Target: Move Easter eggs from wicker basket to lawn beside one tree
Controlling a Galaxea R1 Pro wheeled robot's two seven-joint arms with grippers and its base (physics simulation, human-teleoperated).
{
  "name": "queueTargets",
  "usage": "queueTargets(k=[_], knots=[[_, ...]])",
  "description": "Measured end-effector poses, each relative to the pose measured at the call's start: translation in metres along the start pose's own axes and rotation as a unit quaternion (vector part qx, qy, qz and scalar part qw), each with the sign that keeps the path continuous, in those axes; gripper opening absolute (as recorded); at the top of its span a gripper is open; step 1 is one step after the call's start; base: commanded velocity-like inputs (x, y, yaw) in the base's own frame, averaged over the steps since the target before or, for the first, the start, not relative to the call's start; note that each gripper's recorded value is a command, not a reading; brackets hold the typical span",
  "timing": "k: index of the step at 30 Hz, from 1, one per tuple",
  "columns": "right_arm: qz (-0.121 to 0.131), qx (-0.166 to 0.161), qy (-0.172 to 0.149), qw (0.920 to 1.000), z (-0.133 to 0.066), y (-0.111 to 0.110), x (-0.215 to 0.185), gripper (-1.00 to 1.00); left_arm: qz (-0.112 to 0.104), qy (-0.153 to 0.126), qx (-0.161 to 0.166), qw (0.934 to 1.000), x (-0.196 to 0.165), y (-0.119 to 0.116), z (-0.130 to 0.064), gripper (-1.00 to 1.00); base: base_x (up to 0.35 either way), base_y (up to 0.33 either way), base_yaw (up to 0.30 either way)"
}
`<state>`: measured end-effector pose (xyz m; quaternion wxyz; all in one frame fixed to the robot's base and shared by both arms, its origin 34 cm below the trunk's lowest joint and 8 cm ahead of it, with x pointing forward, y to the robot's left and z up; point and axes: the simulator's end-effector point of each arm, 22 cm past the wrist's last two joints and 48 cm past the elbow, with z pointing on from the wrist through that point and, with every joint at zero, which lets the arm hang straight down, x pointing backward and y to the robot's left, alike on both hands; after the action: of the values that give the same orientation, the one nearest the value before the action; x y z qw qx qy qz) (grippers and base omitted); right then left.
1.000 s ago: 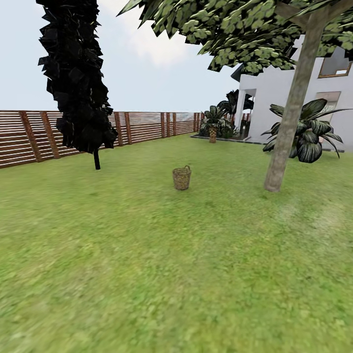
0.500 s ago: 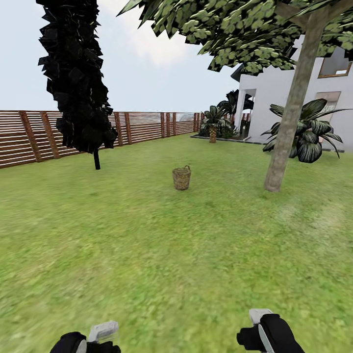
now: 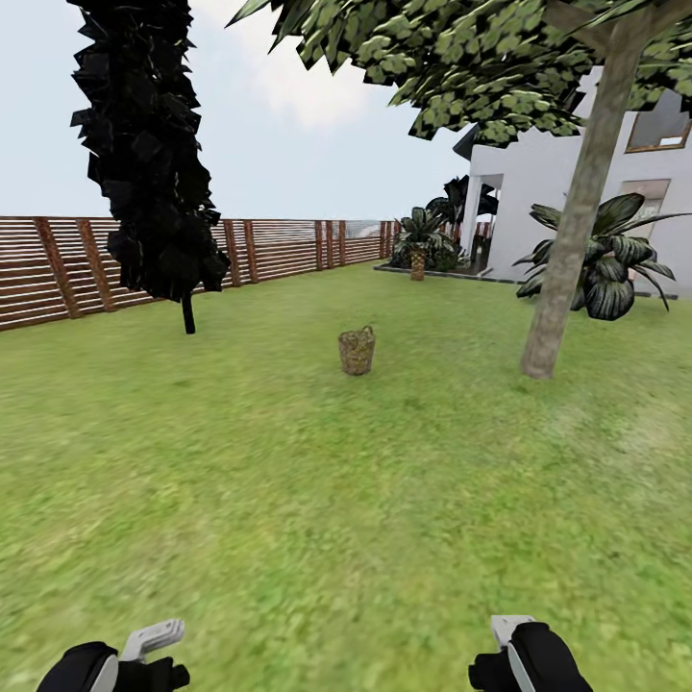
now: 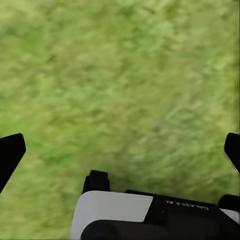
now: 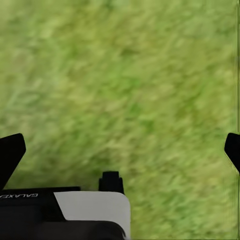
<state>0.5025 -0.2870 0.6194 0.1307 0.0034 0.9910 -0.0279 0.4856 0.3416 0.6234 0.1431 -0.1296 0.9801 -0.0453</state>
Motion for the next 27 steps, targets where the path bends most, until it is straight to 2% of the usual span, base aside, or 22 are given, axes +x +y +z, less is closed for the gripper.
queueTargets(k=[13,27], knots=[[-0.01,0.029,-0.001,0.9995,0.0,-0.026,0.0,1.0,-0.001,0.003,0.004,1.0,0.003,-0.003,0.002,1.0,0.34,0.0,0.226],[-0.011,0.03,-0.001,0.9995,0.0,-0.027,-0.001,1.0,-0.003,0.011,0.003,0.9999,0.01,-0.002,0.007,1.0,0.34,0.0,0.202]])
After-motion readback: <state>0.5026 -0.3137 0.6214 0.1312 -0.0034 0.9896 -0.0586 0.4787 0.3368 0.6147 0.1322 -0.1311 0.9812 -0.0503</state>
